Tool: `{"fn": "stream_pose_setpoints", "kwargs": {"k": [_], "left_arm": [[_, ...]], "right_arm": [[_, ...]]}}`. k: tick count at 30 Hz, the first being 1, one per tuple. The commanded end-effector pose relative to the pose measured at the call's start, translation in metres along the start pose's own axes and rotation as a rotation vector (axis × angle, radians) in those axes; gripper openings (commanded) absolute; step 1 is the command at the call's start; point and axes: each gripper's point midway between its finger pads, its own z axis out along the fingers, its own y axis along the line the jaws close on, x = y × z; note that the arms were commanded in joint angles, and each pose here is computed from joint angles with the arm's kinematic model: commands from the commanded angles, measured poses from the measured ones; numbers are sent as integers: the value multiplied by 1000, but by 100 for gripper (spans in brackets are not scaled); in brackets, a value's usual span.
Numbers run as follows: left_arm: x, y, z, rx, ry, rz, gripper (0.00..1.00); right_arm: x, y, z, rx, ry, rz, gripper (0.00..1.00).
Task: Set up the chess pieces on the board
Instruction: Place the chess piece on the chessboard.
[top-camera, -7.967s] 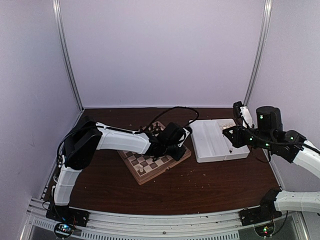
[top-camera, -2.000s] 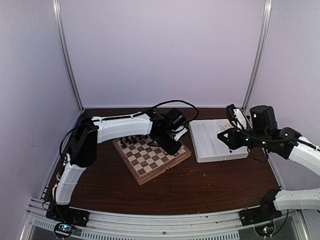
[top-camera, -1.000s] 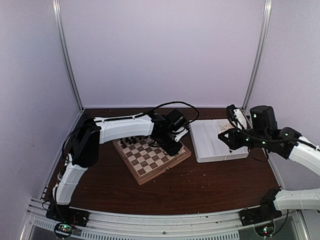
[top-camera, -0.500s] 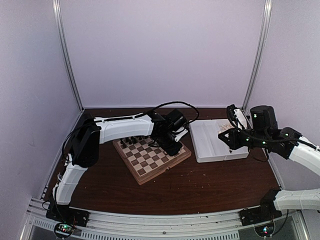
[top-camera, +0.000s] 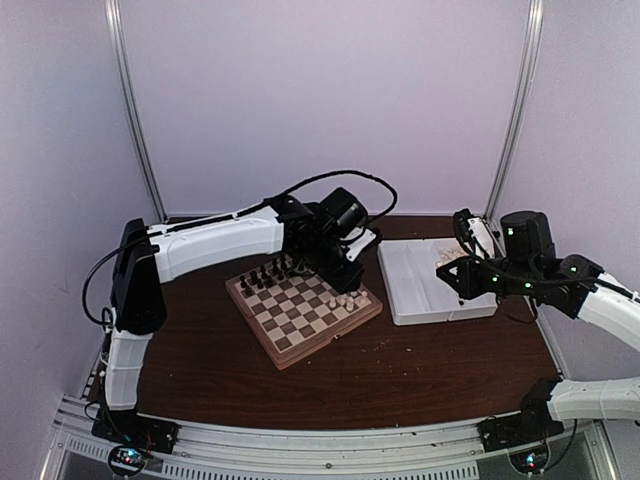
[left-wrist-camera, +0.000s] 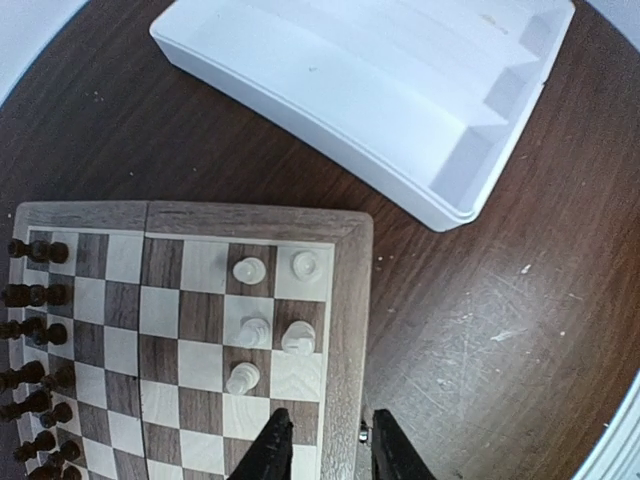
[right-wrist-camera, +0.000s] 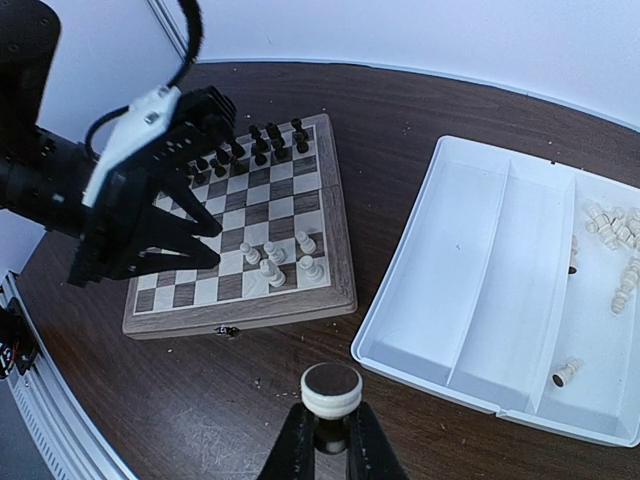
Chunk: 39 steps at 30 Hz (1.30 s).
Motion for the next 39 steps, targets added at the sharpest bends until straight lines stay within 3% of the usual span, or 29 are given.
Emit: {"fn": "stream_pose_setpoints", "kwargs": {"k": [1, 11, 16, 21, 32, 39], "left_arm": [[-5, -11, -29, 54, -34, -20, 27], [-2, -19, -37, 101, -48, -14, 20], [-20, -45, -74, 238, -237, 93, 30], [-19, -50, -103, 249, -405, 209, 35], [2, -80, -136, 168, -756, 739, 42], [10, -71, -126, 3, -797, 951, 42]], "right_arm": [[-13, 3, -3, -9, -36, 3, 1], [-9, 11, -1, -61, -21, -2, 1], [-11, 53, -4, -310, -21, -36, 4], [-5, 76, 2, -457, 42, -30, 5], [-6, 106, 20, -614, 116, 2, 5], [3, 123, 31, -689, 227, 19, 5]]}}
